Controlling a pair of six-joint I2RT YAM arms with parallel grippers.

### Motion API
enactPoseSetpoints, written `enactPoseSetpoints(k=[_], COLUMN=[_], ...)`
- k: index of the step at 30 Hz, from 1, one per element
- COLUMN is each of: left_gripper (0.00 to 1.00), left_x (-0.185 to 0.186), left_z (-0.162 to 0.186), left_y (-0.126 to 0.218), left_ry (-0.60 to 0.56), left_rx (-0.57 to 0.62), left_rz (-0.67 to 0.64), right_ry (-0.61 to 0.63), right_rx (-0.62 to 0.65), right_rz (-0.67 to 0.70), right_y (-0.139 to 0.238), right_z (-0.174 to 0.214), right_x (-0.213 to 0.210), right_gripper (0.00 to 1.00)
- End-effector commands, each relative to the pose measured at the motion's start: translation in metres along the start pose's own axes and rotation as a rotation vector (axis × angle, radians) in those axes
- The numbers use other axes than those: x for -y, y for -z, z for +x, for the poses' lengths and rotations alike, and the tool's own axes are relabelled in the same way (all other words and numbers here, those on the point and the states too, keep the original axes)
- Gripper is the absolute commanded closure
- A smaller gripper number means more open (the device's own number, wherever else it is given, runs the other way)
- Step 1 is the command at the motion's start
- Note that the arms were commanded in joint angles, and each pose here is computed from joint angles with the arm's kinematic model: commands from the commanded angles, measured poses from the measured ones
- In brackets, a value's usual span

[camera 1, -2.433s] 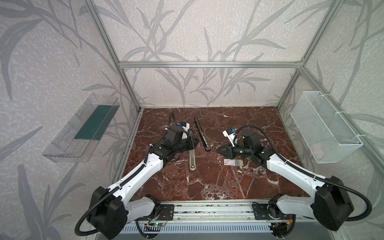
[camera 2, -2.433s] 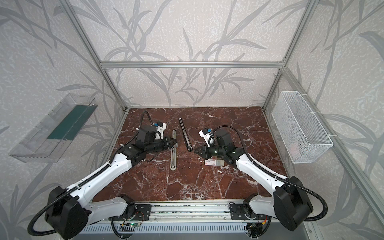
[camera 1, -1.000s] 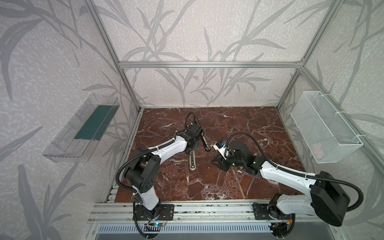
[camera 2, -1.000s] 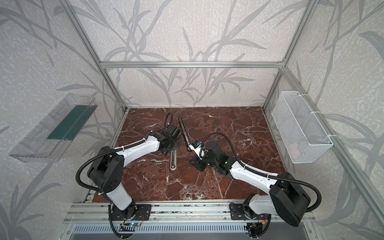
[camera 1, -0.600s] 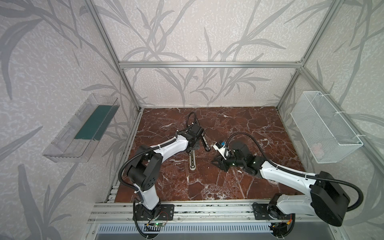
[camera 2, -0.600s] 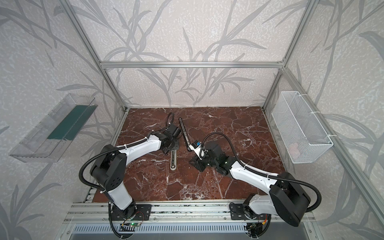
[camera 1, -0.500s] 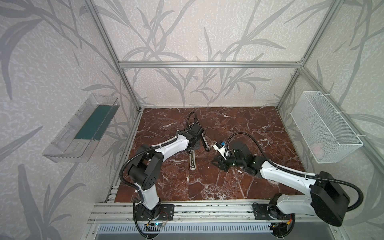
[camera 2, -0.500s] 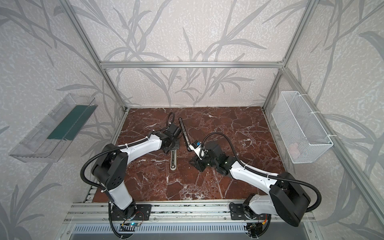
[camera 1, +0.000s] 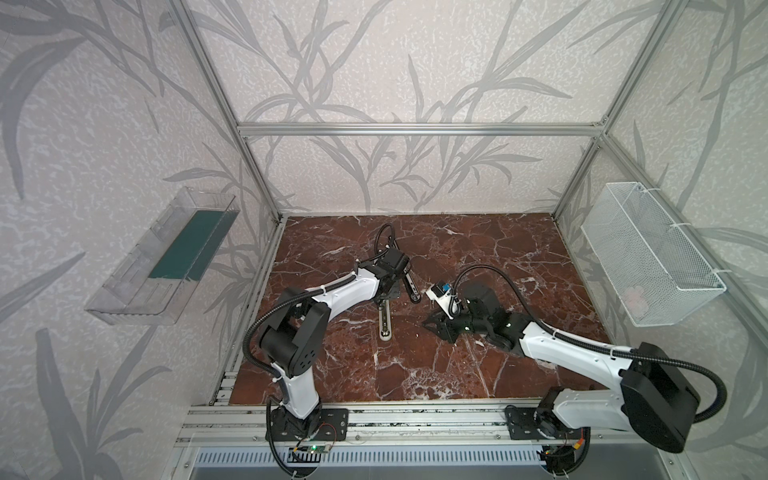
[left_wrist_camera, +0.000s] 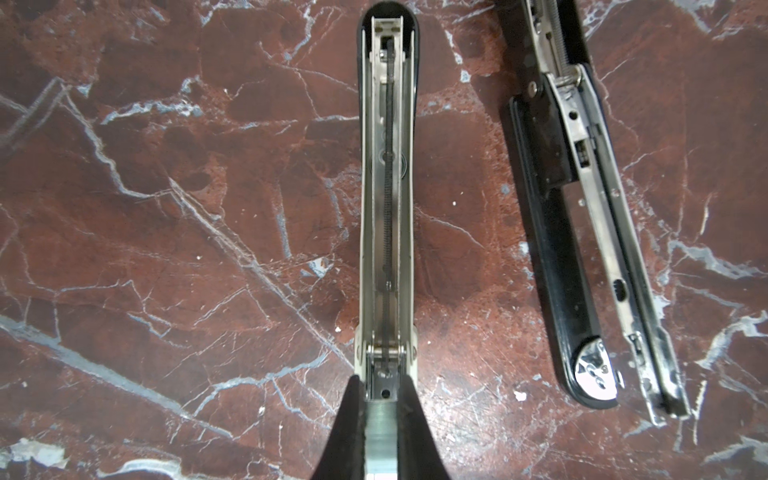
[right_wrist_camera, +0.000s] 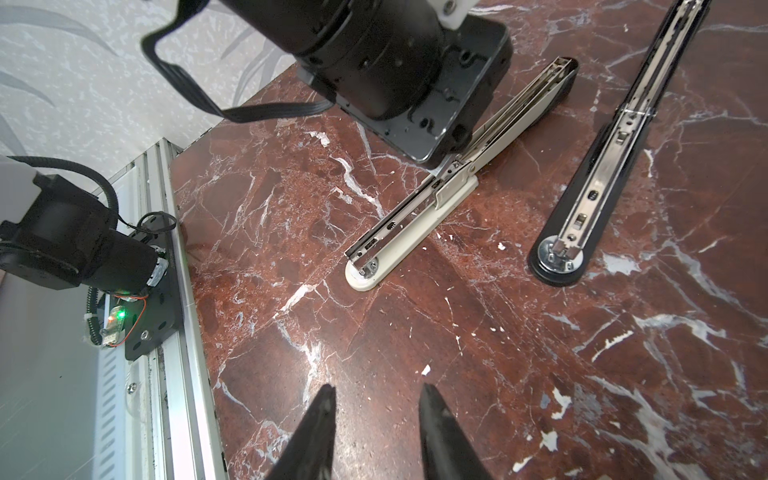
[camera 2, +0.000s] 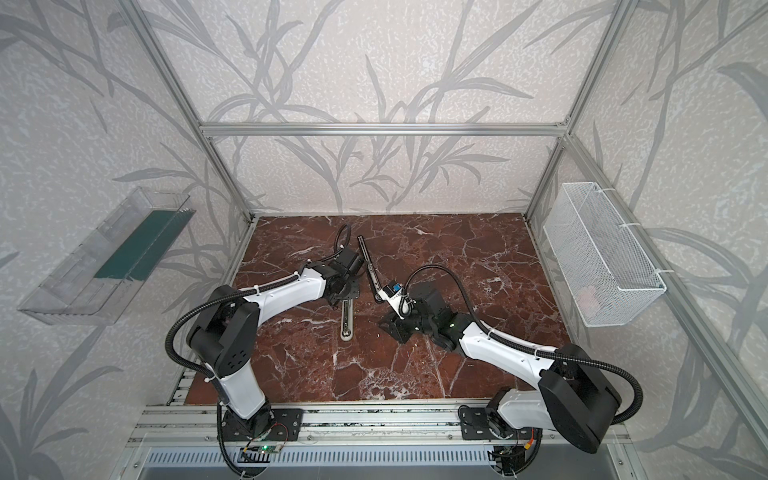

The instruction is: Load the staples into the stapler

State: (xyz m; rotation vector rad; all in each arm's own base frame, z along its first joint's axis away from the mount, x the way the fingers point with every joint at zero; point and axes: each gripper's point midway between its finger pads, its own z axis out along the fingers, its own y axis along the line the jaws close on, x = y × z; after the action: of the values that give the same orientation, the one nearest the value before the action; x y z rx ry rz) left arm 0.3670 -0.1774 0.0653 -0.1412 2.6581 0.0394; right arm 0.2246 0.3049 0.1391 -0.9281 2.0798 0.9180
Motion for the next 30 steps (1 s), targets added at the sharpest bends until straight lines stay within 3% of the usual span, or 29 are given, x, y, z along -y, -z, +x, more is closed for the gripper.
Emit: enactPoseSetpoints(k=[1,30], left_gripper=[0.95,0.95], left_x=[0.000,-0.002], left_z=[-0.005,0.014], left_y=[-0.001,-0.012], left_ry=[-0.014,-0.018], left_rx=[0.019,0.000], left_rz=[-0.025,-0.020], right_ry=[0.020,0.025], right_rx=[0.021,0.020], right_rz=[-0.006,0.008], right_y=[0.003,0.006], right_z=[-0.005,-0.008], right_x=[-0.005,-0.004], right_gripper=[0.65,0.65])
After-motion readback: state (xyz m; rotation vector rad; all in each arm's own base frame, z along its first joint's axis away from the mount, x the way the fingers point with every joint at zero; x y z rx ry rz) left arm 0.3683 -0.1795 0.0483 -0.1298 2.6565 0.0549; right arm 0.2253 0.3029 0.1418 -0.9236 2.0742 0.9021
